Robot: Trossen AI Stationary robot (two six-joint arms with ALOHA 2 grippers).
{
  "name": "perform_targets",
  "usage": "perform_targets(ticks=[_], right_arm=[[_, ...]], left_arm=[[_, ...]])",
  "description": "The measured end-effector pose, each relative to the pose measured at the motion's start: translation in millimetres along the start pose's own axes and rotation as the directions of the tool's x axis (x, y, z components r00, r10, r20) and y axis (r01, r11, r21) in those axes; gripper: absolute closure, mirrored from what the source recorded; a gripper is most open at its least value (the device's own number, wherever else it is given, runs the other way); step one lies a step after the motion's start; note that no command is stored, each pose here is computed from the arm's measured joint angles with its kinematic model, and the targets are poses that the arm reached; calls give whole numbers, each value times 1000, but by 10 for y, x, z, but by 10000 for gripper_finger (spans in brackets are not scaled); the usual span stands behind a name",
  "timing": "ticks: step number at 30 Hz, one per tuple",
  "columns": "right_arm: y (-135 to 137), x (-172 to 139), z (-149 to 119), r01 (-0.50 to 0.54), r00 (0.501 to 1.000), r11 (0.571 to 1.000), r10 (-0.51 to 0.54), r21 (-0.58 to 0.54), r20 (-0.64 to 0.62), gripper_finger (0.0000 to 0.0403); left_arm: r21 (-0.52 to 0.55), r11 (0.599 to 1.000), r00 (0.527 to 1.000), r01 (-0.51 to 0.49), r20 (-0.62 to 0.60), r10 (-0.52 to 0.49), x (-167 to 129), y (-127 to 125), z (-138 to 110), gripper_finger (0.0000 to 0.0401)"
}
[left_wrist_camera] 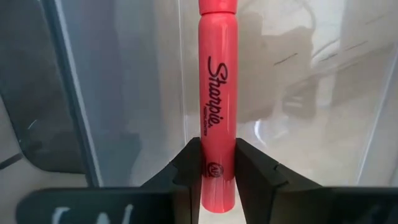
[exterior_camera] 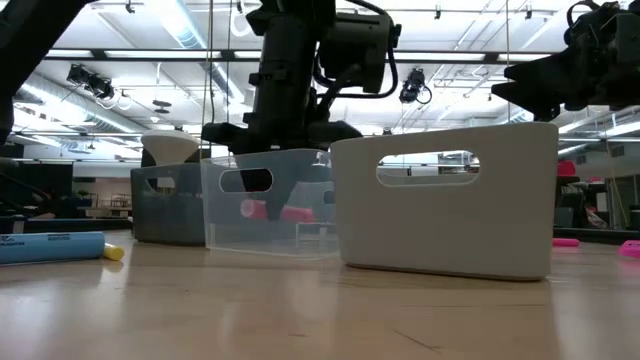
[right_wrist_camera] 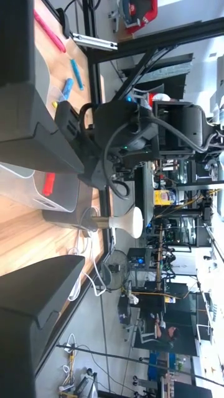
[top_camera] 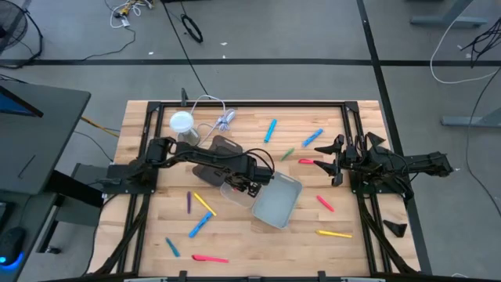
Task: Pick & Place Markers
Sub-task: Put the red highlighter into the transparent bin, then put the bottom blue highlighter into the transparent bin
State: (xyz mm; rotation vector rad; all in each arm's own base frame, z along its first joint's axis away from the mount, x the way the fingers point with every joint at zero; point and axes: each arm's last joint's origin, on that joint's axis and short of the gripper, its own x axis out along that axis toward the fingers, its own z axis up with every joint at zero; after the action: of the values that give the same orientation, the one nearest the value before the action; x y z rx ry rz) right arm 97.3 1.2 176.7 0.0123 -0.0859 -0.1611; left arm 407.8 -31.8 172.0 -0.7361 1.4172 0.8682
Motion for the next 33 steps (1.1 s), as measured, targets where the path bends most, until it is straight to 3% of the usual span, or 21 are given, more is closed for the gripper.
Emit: perform_targets(ticks=[13, 26, 33], right_arm=[[0, 0, 0, 0, 1000, 1000, 0, 0, 0, 174], [0, 0, -1, 0, 1000, 1000, 0, 0, 0, 174], [0, 0, -1, 0, 1000, 1000, 0, 0, 0, 174]], left_arm=[[0, 1000, 1000, 18, -21, -17, -3, -9, -6, 291], [21, 999, 999, 28, -16, -28, -8, -10, 10, 207], [23, 998, 998, 51, -22, -50, -46, -10, 8, 200]])
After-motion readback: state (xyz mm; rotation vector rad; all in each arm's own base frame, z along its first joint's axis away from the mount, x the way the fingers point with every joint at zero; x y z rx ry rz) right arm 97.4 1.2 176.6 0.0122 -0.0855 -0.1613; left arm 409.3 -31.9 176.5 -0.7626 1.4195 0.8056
